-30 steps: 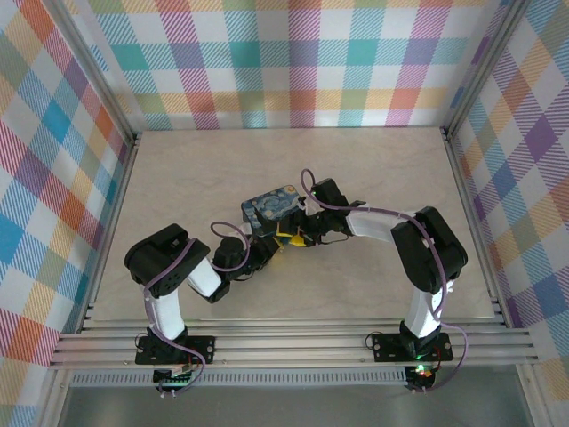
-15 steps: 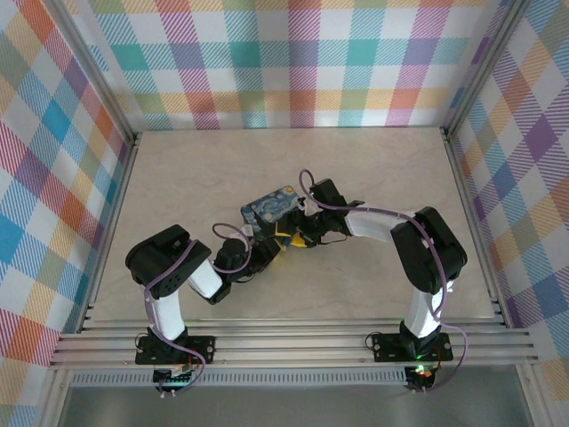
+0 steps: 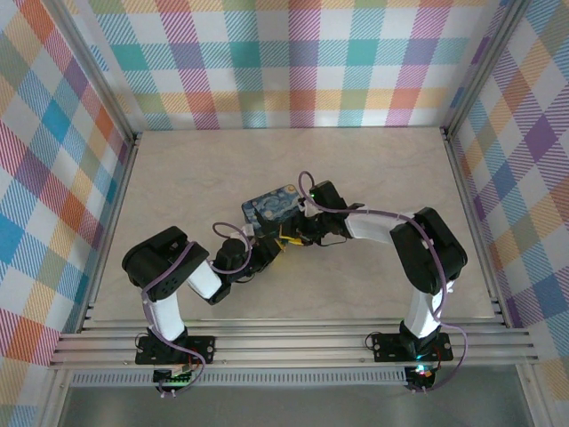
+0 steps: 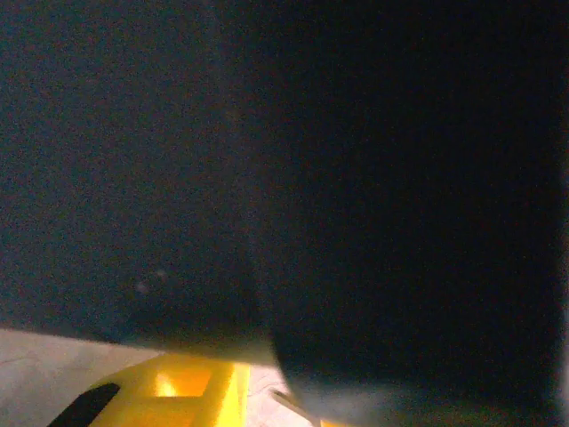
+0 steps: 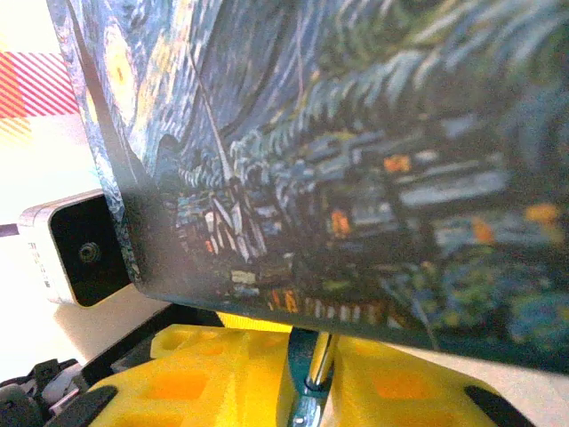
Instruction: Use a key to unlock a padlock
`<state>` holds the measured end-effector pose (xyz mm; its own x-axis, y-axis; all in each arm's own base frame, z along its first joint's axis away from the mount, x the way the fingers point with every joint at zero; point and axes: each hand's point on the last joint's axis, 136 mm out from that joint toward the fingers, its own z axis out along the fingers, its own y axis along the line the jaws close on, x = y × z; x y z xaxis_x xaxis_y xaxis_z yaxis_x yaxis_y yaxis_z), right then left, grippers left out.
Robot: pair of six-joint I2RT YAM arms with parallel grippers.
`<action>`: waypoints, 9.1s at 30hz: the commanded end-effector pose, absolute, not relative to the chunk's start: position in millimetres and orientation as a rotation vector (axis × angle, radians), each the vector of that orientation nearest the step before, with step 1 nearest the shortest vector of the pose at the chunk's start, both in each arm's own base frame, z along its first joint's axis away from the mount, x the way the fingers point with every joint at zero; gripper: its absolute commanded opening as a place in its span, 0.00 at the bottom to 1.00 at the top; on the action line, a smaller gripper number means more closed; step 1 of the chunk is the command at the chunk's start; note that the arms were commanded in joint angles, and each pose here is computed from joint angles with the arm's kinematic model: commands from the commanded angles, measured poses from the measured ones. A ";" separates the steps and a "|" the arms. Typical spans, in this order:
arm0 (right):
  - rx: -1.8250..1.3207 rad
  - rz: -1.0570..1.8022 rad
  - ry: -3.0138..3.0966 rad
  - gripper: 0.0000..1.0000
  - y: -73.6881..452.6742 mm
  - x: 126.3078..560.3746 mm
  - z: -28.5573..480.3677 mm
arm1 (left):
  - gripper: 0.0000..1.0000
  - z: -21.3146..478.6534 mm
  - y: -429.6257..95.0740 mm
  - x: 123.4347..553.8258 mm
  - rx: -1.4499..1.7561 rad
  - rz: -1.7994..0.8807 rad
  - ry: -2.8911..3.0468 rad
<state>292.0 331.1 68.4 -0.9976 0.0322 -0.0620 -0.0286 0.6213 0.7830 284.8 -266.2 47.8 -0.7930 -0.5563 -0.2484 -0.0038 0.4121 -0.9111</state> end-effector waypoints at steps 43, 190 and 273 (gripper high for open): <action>0.483 1.289 2.963 0.00 322.0 258.5 30.0 | 0.30 83.0 -261.0 276.0 -1.210 -1.533 1.924; 0.562 1.530 2.799 0.00 329.9 258.6 59.5 | 0.15 67.8 -277.8 245.7 -1.203 -1.505 1.964; 0.382 1.457 2.902 0.54 316.4 246.0 78.3 | 0.00 88.2 -256.5 226.1 0.289 -0.580 2.206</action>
<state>248.3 314.7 80.9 -0.9698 0.1566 0.1868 0.2436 0.5942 0.7665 227.3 -251.5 78.5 -0.6751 -0.1028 -0.7306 0.2924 0.8719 -0.3928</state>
